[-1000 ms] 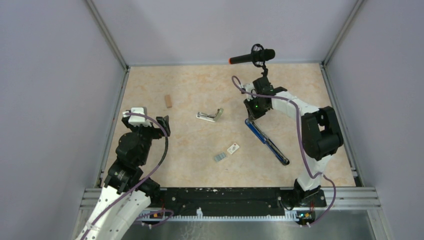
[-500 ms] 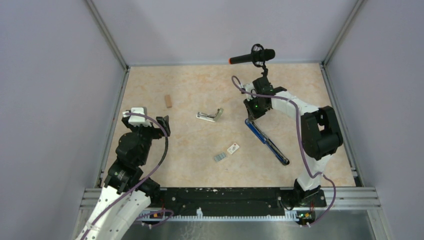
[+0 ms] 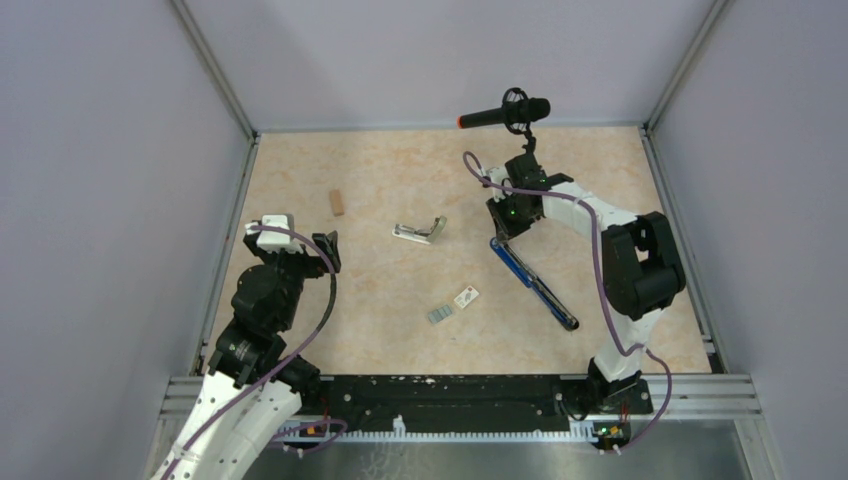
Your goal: Load the staples into the stapler
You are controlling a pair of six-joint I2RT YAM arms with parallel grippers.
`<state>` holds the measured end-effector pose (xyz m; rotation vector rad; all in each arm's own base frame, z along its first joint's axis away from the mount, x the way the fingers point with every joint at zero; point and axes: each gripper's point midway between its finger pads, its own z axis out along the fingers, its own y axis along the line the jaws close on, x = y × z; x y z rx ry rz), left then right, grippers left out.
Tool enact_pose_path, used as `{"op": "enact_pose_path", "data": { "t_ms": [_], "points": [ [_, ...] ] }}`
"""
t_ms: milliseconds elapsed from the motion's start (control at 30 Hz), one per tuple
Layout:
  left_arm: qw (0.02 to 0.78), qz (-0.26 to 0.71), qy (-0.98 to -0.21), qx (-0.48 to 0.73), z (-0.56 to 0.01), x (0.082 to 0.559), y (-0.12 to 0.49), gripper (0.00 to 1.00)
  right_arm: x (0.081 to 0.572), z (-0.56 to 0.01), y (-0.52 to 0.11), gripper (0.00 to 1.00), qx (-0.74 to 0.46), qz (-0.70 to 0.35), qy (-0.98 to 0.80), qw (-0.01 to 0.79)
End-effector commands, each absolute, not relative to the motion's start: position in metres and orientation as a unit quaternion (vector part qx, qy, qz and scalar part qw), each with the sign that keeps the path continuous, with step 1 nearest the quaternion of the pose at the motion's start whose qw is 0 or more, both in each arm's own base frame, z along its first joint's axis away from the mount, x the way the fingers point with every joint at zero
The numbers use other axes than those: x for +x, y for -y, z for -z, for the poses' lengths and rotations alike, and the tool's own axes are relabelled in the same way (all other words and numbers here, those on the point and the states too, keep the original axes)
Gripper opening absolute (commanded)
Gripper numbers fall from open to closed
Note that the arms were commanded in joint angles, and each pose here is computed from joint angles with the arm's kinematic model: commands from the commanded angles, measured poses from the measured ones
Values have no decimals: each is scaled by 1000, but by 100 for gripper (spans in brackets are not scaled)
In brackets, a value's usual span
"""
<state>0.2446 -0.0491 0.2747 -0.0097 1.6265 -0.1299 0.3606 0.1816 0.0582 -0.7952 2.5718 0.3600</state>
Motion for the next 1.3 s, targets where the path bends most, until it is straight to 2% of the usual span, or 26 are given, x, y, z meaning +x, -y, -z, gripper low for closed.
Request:
{"op": "enact_pose_path", "data": {
  "t_ms": [0,667,867,1100,1133,1200,1267],
  "points": [
    [704,63,-707,-13,-286,246,48,99,372,-65,-183,20,-282,-133,-923,225],
    [704,62,-707,-14,-286,246,48,99,377,-89,-191,23,-279,-150,-915,249],
    [703,62,-708,-13,-285,246,48,99,379,-120,-194,38,-253,-162,-912,279],
    [695,68,-716,-16,-279,251,52,99,369,-135,-184,53,-120,-163,-930,307],
    [693,70,-717,-17,-278,251,53,99,366,-137,-183,59,-109,-164,-930,309],
    [688,74,-722,-17,-275,252,55,99,361,-142,-178,80,-84,-161,-932,314],
    [678,80,-730,-17,-268,254,59,99,352,-141,-169,84,-36,-151,-937,312]
  ]
}}
